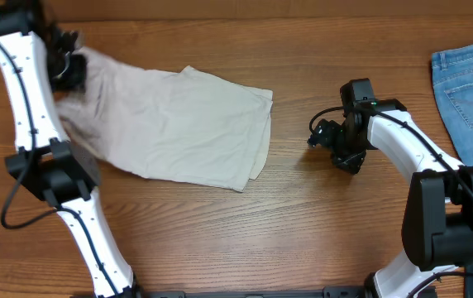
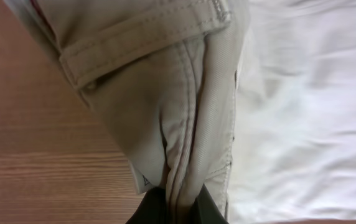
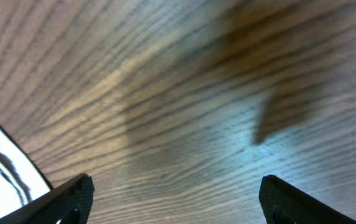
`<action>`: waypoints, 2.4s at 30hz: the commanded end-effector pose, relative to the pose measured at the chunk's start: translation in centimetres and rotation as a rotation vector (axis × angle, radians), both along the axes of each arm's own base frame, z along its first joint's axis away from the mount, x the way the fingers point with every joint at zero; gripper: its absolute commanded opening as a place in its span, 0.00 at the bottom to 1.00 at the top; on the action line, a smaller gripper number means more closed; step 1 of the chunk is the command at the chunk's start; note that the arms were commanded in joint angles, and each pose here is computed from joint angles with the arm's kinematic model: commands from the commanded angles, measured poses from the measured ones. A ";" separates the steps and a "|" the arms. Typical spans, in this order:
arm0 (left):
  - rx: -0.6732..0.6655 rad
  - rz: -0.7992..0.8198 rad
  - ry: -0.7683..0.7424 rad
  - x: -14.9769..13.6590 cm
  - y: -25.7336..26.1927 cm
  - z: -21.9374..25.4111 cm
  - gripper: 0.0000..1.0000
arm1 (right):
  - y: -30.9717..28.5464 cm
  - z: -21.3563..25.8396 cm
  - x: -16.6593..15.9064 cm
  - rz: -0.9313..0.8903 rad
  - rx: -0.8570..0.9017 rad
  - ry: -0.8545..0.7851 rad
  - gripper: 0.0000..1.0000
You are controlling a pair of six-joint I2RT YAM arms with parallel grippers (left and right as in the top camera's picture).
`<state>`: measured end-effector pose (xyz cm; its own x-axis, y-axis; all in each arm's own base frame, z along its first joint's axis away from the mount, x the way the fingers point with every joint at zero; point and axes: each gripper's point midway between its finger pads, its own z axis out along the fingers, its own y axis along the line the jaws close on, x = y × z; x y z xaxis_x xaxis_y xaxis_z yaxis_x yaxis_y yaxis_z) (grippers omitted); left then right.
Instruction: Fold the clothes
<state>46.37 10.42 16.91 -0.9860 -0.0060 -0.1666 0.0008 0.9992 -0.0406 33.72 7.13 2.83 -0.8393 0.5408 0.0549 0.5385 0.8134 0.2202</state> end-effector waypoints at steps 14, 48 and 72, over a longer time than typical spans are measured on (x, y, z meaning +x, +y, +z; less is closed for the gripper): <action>-0.025 -0.312 -0.208 -1.9 -18.7 9.6 0.04 | 1.2 -0.5 0.5 0.014 0.027 -0.012 0.86; -0.106 -0.613 0.076 -7.2 -32.2 -3.4 0.22 | 2.9 -1.9 0.9 -0.022 0.138 -0.034 0.86; -0.149 -0.376 0.016 -2.8 -23.9 -1.3 0.74 | 6.8 9.3 4.1 0.263 0.360 -0.155 0.71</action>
